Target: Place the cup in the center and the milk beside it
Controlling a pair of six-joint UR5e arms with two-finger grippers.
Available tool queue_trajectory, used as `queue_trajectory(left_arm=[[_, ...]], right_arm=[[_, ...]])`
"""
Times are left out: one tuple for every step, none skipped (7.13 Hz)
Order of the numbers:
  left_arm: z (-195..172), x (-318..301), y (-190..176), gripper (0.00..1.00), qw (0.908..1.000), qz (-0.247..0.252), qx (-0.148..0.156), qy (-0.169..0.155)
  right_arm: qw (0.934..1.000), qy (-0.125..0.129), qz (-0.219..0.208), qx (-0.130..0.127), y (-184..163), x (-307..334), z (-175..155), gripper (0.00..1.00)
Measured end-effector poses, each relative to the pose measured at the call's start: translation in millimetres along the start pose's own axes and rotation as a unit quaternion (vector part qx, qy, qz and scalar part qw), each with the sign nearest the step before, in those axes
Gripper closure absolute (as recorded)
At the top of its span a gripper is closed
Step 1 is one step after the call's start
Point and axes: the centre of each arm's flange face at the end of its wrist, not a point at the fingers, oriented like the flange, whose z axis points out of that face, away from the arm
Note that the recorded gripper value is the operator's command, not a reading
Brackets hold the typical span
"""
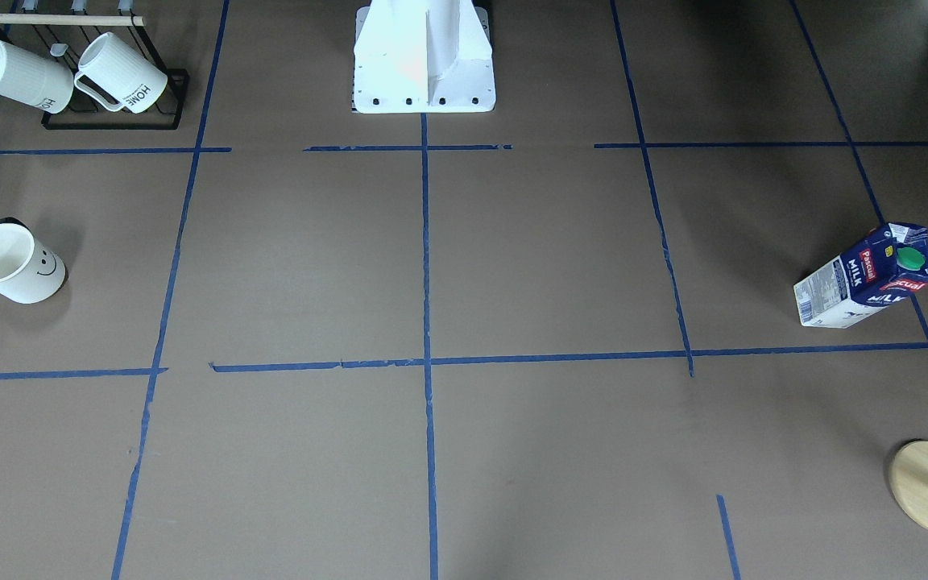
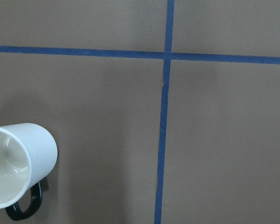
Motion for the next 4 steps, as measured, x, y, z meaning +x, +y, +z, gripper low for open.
queue_trajectory(left_arm=[[5.6, 3.3, -0.4, 0.0, 1.0, 0.002, -0.005, 0.002], [12.9, 3.0, 1.4, 0.0, 0.9999, 0.002, -0.011, 0.004], [21.0, -0.1, 6.0, 0.0, 0.9998, 0.004, -0.015, 0.007], [26.0, -2.4, 10.6, 0.0, 0.9998, 0.009, -0.013, 0.008]], right_arm=[[1.0, 0.0, -0.001, 0.001, 0.5, 0.4, 1.3, 0.0], [1.0, -0.001, -0.001, 0.004, -1.1, -3.6, 4.3, 0.0], [0.9999, -0.002, -0.004, 0.01, -4.3, -14.7, 10.3, 0.0], [0.9997, -0.007, -0.007, 0.02, -9.2, -38.0, 22.4, 0.0]])
